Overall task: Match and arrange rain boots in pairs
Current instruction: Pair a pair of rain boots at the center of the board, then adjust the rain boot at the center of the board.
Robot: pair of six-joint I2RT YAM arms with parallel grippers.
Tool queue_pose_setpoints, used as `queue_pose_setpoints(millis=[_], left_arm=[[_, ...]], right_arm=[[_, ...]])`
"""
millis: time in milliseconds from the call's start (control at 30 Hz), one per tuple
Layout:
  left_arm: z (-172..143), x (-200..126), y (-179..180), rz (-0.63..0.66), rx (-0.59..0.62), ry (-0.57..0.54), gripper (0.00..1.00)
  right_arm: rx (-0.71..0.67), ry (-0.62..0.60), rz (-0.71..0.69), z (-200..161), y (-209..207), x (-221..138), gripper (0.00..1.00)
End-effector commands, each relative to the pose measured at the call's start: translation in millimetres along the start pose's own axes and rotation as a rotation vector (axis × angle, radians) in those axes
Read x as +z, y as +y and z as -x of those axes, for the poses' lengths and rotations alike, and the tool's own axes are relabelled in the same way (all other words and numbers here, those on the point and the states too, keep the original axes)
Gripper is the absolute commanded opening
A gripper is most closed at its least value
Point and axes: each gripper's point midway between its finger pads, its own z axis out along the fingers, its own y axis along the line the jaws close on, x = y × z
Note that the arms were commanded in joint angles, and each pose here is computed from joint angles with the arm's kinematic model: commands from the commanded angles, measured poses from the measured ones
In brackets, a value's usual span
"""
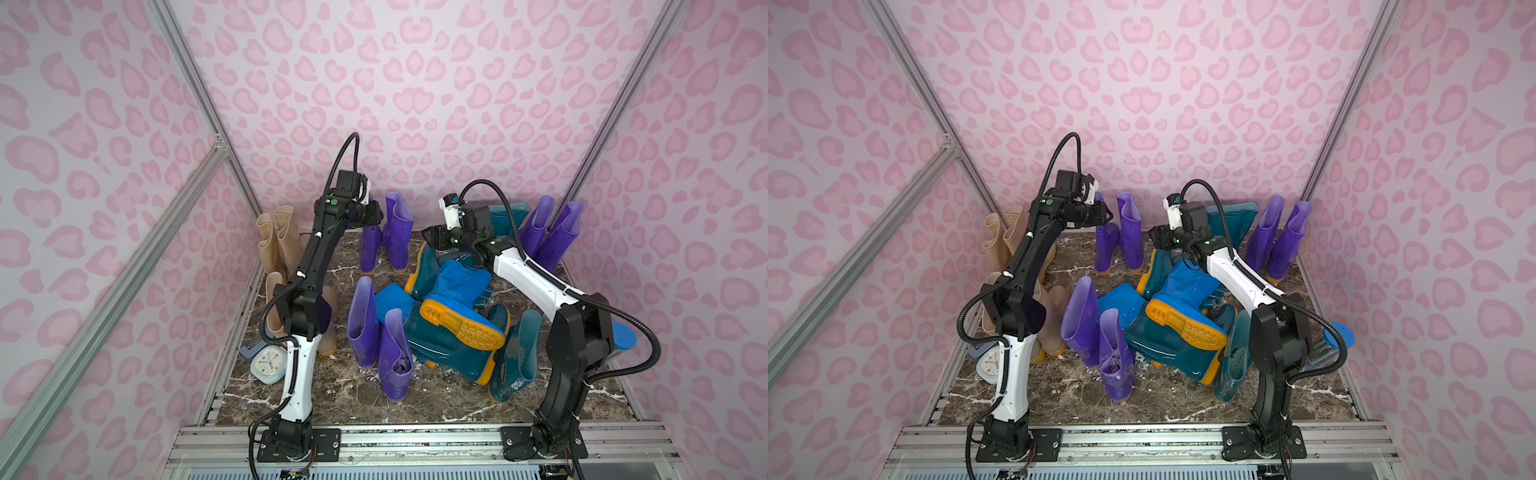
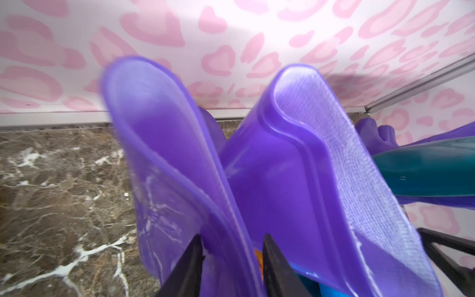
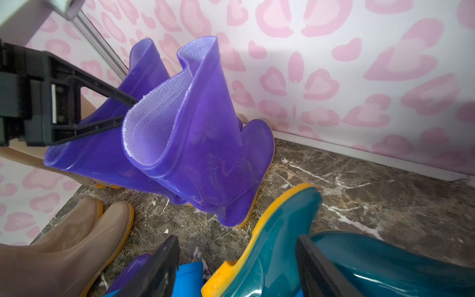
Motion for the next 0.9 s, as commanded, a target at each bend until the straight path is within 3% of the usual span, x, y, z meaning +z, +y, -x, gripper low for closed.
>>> queue_pose_setpoints(millis=[0, 133, 200, 333, 533, 700, 800, 867], left_arm=[[17, -14, -7, -0.06, -0.023, -0.051, 0.47], [17, -20, -8, -0.111, -0.053, -0.036, 0.6], [17, -29, -12, -0.12, -0.046, -0.031, 0.61], [16, -74, -20, -0.096, 0.007, -0.037, 0.64], [15, -152, -19, -0.013, 0.054, -0.123, 0.71], [-9, -182, -20, -0.029, 0.037, -0.129, 0.71], [-26, -190, -15, -0.012, 0.028, -0.13, 0.71], [-36, -191, -12, -0.006, 0.023, -0.125, 0.71]], right_arm=[[0.003, -0.032, -0.024, 7, -7, -7, 0.73], [-0.021, -0.013, -0.002, 4, 0, -2, 0.73], [-0.06, 0.0, 0.046, 0, 16, 6, 0.74], [-0.175, 0.039, 0.081, -12, 52, 27, 0.75], [-0.131, 0.055, 0.055, -28, 52, 59, 0.76], [-0.092, 0.067, 0.087, -33, 59, 85, 0.75], [-0.072, 0.069, 0.123, -36, 63, 97, 0.68], [-0.063, 0.075, 0.154, -37, 68, 105, 0.55]])
